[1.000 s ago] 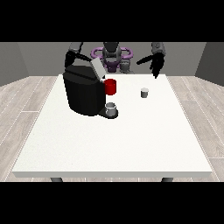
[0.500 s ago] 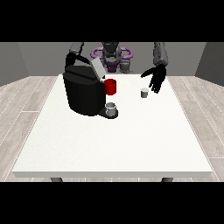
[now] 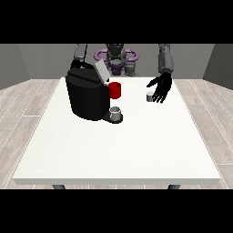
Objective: Insert the coffee pod into the coffee machine and close the lid
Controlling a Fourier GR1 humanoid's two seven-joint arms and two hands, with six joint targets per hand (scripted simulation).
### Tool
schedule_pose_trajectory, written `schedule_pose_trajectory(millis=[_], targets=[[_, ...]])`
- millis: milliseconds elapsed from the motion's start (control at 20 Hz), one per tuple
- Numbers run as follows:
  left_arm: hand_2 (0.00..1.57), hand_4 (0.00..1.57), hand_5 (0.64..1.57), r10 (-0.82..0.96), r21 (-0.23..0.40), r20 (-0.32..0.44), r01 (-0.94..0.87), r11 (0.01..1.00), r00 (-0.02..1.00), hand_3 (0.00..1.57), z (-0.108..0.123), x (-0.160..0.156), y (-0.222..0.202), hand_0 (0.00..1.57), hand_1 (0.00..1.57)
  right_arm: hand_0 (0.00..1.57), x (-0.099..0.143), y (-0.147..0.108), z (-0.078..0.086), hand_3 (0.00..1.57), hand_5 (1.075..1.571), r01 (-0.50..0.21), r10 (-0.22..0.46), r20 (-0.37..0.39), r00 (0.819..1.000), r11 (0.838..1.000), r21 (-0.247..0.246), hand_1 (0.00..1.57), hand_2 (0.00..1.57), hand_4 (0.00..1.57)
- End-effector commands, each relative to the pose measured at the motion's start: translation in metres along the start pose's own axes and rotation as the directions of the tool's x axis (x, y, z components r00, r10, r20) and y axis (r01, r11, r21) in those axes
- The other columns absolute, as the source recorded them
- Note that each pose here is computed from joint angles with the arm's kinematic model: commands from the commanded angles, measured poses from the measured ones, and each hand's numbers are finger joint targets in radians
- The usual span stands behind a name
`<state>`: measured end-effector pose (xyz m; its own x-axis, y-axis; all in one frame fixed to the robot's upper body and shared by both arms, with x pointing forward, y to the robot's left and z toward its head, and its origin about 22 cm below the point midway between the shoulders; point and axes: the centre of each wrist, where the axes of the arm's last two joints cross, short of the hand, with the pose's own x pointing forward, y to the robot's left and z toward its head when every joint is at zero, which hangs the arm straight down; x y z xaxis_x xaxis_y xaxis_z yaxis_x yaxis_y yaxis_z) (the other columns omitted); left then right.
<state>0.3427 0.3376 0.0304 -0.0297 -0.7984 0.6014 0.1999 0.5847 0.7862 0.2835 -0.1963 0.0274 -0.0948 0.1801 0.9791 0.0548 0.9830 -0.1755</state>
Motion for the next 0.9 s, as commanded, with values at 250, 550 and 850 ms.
schedule_pose_trajectory(millis=[250,550,850], targets=[[1.11,0.46,1.571,-0.208,0.039,0.069,0.206,0.978,0.976,0.91,-0.025,0.030,-0.036,1.04,1.04,0.00,-0.015,0.001,-0.012,0.00,1.571,0.006,-0.006,-0.011,1.000,0.999,0.037,0.00,0.00,0.00],[1.02,0.34,1.571,-0.372,-0.088,0.025,0.372,0.924,0.928,0.88,-0.014,-0.002,-0.029,0.87,0.87,0.00,-0.019,-0.010,-0.017,0.00,1.571,-0.033,0.034,-0.050,0.998,0.999,0.027,0.00,0.00,0.00],[0.96,0.39,1.571,-0.405,-0.178,0.026,0.403,0.898,0.914,0.85,-0.020,-0.002,-0.030,0.73,0.73,0.00,-0.050,0.006,0.004,0.00,1.571,0.023,-0.020,-0.090,0.996,0.999,0.031,0.00,0.00,0.00]])
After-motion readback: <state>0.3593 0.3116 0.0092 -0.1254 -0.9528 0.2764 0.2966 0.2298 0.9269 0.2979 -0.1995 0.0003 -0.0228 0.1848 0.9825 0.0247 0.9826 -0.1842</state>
